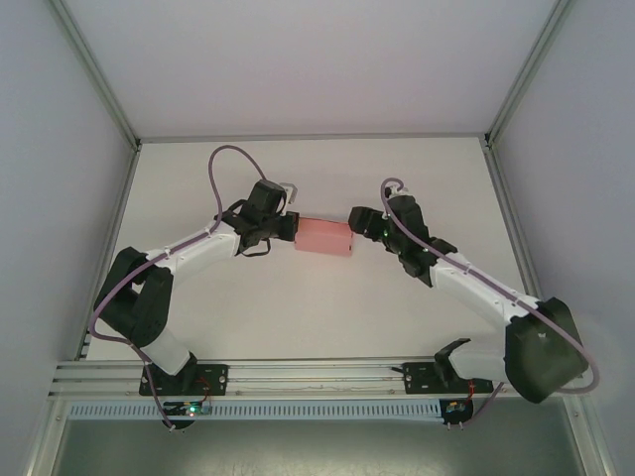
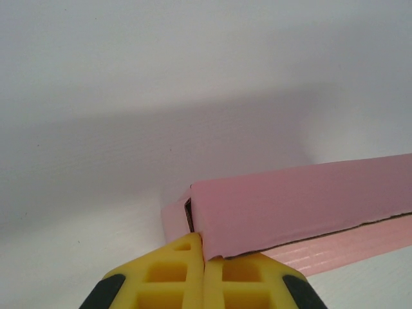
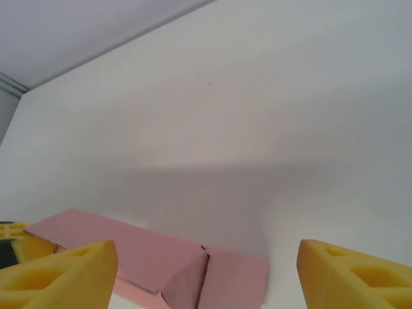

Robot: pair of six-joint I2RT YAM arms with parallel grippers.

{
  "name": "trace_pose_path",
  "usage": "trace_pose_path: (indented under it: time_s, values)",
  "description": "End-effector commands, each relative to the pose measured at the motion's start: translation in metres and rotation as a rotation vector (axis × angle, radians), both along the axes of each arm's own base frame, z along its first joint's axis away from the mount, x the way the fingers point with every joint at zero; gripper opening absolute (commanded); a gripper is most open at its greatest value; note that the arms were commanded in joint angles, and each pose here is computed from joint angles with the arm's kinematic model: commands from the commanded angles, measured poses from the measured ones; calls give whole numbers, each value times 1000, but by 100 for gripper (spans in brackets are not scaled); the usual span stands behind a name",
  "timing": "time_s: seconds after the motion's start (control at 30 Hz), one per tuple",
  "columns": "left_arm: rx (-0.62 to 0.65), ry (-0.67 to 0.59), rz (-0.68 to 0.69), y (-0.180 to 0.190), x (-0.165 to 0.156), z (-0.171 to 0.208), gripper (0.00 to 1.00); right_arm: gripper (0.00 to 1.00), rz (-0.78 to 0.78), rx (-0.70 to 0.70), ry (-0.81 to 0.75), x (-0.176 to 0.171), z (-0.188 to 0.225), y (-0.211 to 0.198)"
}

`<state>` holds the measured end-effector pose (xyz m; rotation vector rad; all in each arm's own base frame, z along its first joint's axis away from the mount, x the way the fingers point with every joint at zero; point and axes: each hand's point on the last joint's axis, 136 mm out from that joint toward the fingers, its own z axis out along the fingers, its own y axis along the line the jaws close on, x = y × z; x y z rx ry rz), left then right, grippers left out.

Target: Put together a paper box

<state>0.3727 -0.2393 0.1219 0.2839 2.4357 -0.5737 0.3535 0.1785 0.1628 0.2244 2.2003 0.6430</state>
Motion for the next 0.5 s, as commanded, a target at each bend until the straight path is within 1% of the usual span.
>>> trace_pose_path:
  time_s: [0.0,0.1,0.2,0.27,0.33,0.43,0.47]
  values:
    - [132,208,-31,14,-39,-56,0,73,11,92,80,10,-5,16]
    - [130,203,-34,13,-38,-54,0,71,59,101,139,13,-22,28]
    - [139,197,-28,15,-36,-54,0,66,76,118,202,11,-43,34]
    - [133,202,-34,13,-37,-54,0,63,67,131,231,7,-58,34]
    - [119,207,-46,10,-39,-55,0,58,45,138,257,1,-74,31]
    - [95,212,-59,6,-40,-53,0,56,39,154,260,-5,-91,30]
    - [88,213,-66,4,-41,-52,3,55,32,156,264,-7,-97,28]
